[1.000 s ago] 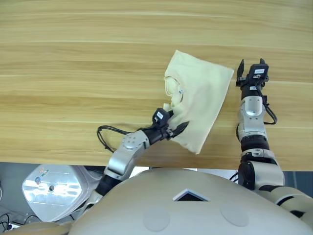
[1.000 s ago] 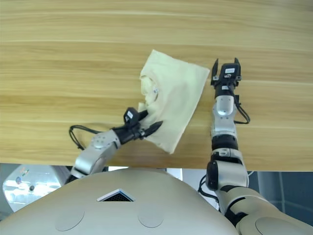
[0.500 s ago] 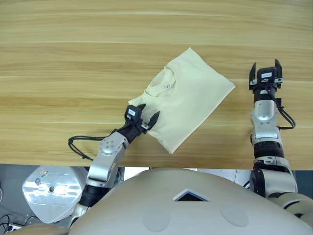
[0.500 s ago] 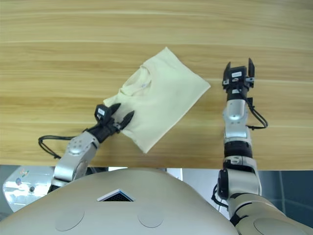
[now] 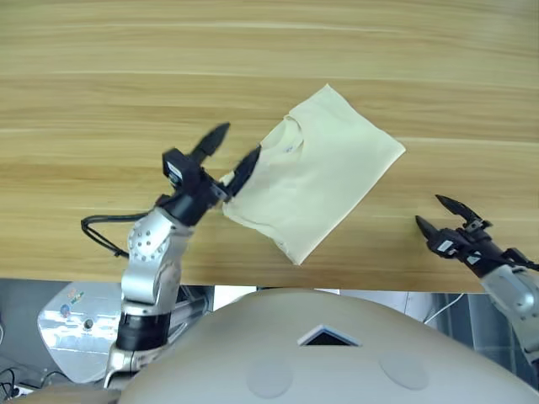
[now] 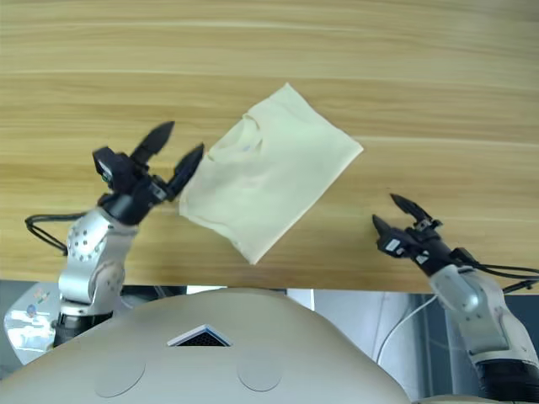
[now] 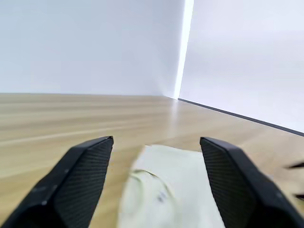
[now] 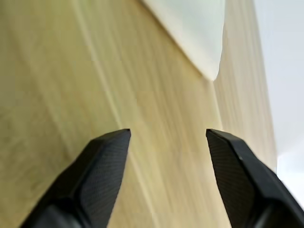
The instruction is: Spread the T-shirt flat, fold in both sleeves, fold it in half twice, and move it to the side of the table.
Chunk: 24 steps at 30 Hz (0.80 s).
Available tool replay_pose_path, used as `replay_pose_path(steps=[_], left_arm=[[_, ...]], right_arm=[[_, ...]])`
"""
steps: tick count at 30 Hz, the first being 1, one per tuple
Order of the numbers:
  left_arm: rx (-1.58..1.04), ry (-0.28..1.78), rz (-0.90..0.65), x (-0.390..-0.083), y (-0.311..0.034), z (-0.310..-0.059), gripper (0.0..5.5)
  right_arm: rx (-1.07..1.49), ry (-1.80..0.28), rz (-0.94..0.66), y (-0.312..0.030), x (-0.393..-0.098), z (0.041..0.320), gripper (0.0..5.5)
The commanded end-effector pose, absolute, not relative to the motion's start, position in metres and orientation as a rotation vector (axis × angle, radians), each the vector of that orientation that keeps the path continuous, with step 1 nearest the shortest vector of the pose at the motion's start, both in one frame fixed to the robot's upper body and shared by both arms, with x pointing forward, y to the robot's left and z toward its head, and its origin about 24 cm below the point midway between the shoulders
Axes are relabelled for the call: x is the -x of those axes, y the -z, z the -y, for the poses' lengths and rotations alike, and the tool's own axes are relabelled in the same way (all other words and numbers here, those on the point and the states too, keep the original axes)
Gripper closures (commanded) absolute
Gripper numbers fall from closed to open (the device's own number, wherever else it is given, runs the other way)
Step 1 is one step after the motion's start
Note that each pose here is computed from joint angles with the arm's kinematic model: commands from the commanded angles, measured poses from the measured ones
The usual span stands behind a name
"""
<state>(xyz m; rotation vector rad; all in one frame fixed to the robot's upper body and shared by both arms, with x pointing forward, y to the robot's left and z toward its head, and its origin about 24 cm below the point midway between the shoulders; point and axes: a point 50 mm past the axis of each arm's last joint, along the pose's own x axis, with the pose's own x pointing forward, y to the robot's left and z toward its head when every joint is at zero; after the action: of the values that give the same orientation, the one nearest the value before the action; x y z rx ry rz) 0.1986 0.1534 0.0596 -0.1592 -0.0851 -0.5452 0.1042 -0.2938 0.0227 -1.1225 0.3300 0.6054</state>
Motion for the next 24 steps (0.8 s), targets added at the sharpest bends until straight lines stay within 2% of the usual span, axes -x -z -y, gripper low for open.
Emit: replay_pose_path(steps=[1,5,11,16,19,21,24], left_arm=[[0.203,0.399,0.103,-0.236,-0.049,-0.155,2.09],[0.253,0.292,0.115,-0.249,-0.038,-0.168,2.09],[0.223,0.239,0.14,-0.253,-0.038,-0.182,2.09],[0.205,0.225,0.138,-0.253,-0.037,-0.185,2.09],[0.199,0.212,0.128,-0.254,-0.034,-0.186,2.09],[0.197,0.215,0.132,-0.256,-0.034,-0.185,2.09],[0.2,0.214,0.143,-0.254,-0.036,-0.188,2.09]], right_arm=[[1.129,-0.653,-0.34,-0.006,-0.141,0.287,2.54],[1.154,-0.59,-0.208,-0.013,-0.217,0.273,2.54],[1.166,-0.596,-0.101,-0.011,-0.293,0.222,2.54],[0.987,-0.407,-0.073,-0.031,-0.352,0.178,2.54],[0.867,-0.24,-0.113,-0.04,-0.371,0.163,2.54],[0.862,-0.178,-0.161,-0.037,-0.372,0.165,2.54],[0.889,-0.07,-0.218,-0.021,-0.358,0.198,2.54]])
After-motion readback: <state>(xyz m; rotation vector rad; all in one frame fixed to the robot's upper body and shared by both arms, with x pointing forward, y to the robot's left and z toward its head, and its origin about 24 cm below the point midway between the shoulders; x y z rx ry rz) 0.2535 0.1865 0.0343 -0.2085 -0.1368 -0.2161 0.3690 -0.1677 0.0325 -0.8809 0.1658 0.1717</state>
